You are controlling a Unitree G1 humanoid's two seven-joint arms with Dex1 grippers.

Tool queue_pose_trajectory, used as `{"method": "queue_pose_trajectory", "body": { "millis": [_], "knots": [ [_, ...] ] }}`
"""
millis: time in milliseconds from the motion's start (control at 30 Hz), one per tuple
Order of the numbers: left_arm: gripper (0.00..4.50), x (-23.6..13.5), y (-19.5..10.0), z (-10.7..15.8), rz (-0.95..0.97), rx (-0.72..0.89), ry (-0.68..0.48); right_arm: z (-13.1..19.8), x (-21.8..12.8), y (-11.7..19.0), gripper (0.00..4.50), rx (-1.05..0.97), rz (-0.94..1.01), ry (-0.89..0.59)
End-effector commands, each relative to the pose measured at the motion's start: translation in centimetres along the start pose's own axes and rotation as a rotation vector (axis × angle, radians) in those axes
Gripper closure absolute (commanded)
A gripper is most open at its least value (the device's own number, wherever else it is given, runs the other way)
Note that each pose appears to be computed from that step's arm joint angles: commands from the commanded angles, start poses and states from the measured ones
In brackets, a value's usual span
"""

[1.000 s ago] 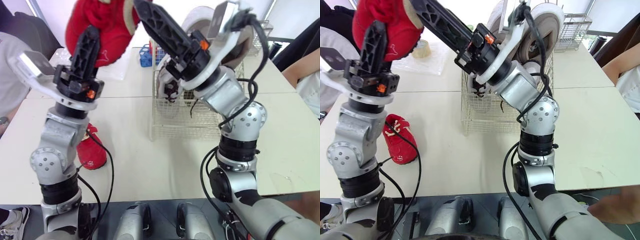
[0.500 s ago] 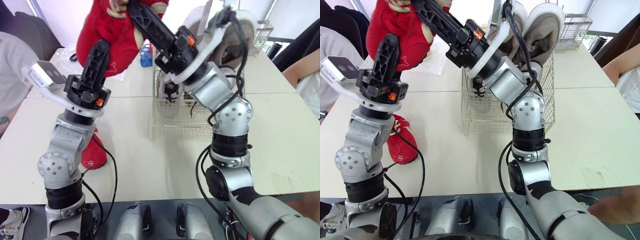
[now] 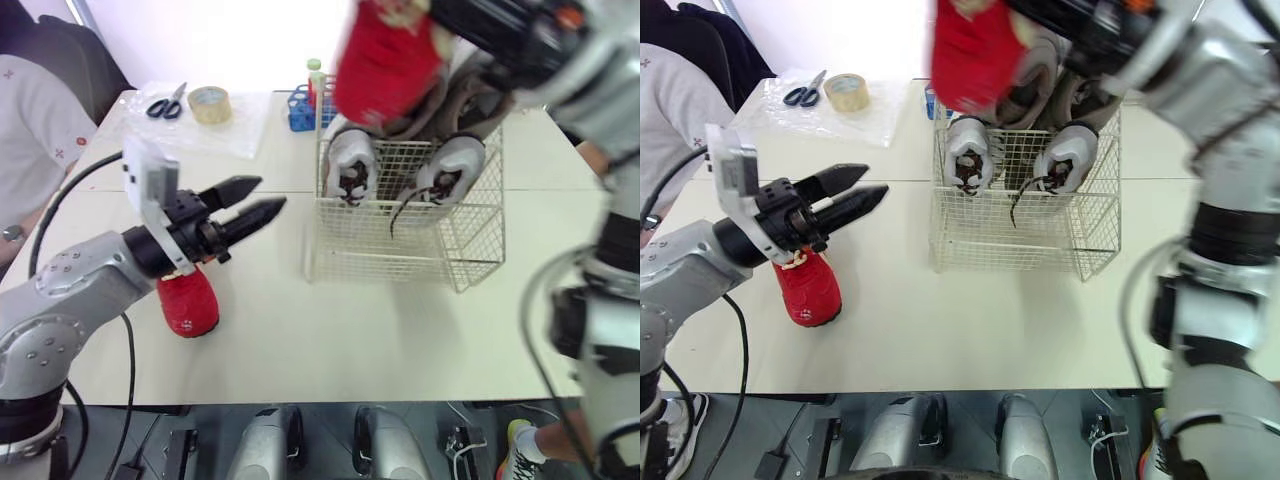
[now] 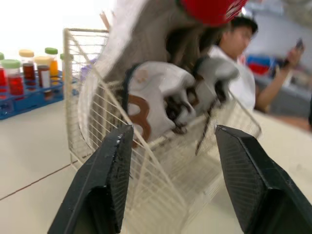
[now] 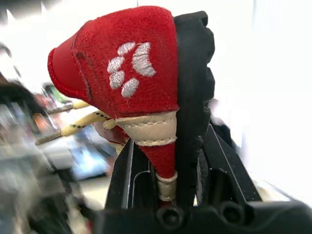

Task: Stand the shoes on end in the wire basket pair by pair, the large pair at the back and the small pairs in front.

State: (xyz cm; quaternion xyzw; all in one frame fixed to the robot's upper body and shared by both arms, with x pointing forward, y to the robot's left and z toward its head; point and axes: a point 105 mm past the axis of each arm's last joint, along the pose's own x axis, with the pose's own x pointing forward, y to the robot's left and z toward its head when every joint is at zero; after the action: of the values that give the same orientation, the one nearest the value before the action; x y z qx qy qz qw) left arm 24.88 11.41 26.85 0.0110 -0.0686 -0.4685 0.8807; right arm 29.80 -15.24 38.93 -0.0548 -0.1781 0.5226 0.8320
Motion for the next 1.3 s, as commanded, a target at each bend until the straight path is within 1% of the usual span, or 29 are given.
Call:
{"method": "queue_pose_trajectory", "body": {
  "millis": [33,100,233,333,400,467,633,800,1000,1133,1200,1233,1300],
  "knots": [
    [1.75,0.6,-1.3,0.2,-0.057,-0.014,-0.038,0.3,-1.5,1.5,4.03,-0.05,0.047,0.088],
    [1.75,0.9,-0.9,-0.1,-0.036,-0.066,-0.079,0.1,-2.7,1.5,4.03,0.009,0.024,0.105],
    [1.75,1.5,-0.4,-1.1,0.026,-0.161,-0.142,-1.5,-4.4,1.8,4.03,0.049,-0.032,0.189],
    [1.75,1.9,-0.6,-2.2,0.048,-0.218,-0.163,-2.3,-5.2,2.1,4.03,0.074,-0.058,0.217],
    [1.75,2.3,-1.0,-2.9,0.039,-0.253,-0.168,-3.4,-5.7,2.3,4.03,0.086,-0.062,0.257],
    [1.75,2.5,-1.3,-3.3,0.032,-0.267,-0.165,-4.2,-6.0,2.4,4.03,0.098,-0.064,0.273],
    [1.75,2.5,-1.1,-3.3,0.026,-0.278,-0.168,-5.8,-6.3,2.1,4.03,0.132,-0.078,0.241],
    [1.75,2.3,-0.7,-3.0,0.024,-0.279,-0.171,-8.5,-6.7,1.1,4.03,0.091,-0.133,0.219],
    [1.75,2.0,-0.6,-2.7,0.018,-0.278,-0.154,-11.8,-7.3,2.0,4.03,0.093,-0.09,0.294],
    [1.75,1.8,-0.4,-2.8,0.022,-0.279,-0.142,-13.1,-8.2,1.6,4.03,0.088,-0.104,0.332],
    [1.69,1.8,-0.4,-2.9,0.026,-0.281,-0.139,-13.3,-8.6,1.3,3.06,0.097,-0.12,0.336],
    [1.69,1.8,-0.3,-3.0,0.028,-0.282,-0.137,-13.1,-8.7,0.9,2.77,0.089,-0.139,0.335],
    [1.69,1.7,-0.2,-3.2,0.03,-0.286,-0.131,-12.5,-9.0,0.6,1.78,0.095,-0.158,0.343]
  ]
}}
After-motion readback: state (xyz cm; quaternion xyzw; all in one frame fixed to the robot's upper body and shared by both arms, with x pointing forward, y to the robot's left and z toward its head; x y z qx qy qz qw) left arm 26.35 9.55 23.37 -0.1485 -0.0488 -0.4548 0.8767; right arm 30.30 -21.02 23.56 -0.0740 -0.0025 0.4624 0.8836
